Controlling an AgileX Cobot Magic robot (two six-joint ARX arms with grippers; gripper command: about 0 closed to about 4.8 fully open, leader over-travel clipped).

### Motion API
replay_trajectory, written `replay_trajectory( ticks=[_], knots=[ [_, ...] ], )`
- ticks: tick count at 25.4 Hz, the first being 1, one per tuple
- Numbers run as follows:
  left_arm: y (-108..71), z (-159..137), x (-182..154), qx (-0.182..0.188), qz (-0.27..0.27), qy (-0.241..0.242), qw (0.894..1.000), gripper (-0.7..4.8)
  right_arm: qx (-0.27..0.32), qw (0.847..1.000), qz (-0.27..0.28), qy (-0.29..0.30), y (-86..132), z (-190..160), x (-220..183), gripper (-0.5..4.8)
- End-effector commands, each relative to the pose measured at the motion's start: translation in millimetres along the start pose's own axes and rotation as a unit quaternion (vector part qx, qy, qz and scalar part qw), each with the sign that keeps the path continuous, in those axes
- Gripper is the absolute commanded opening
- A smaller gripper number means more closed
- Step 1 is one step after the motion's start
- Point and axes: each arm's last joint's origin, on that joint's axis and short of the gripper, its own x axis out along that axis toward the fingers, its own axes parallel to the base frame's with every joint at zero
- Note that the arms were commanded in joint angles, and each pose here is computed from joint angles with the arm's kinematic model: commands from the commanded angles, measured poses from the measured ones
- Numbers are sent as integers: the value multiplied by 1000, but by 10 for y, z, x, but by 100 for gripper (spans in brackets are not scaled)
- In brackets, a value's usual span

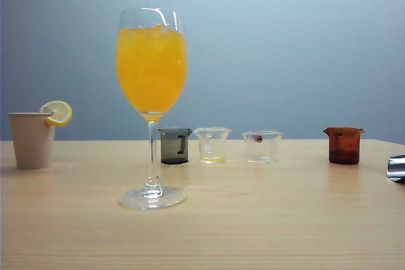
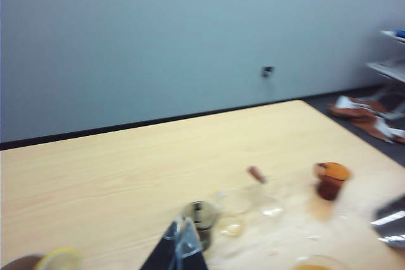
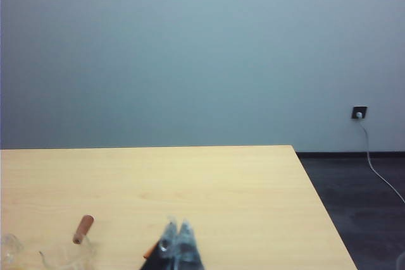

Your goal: Pick up the fourth measuring cup from the left, pour the grenadine inside into the goblet, and finally put the measuring cup back in its original place.

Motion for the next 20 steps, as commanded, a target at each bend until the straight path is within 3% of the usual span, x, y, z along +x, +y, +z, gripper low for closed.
replay_trajectory(
  ticks=[1,11,20],
  knots=[
    [-89,61,13,14,-43,11,999,-6,1,999,22,-24,21,38,109,-2],
    [-359,0,20,8,-152,77,985,-6,1,999,52,0,53,-95,406,-1],
    [-383,-3,20,8,-161,78,984,-6,0,998,49,27,62,-342,648,-2]
  ],
)
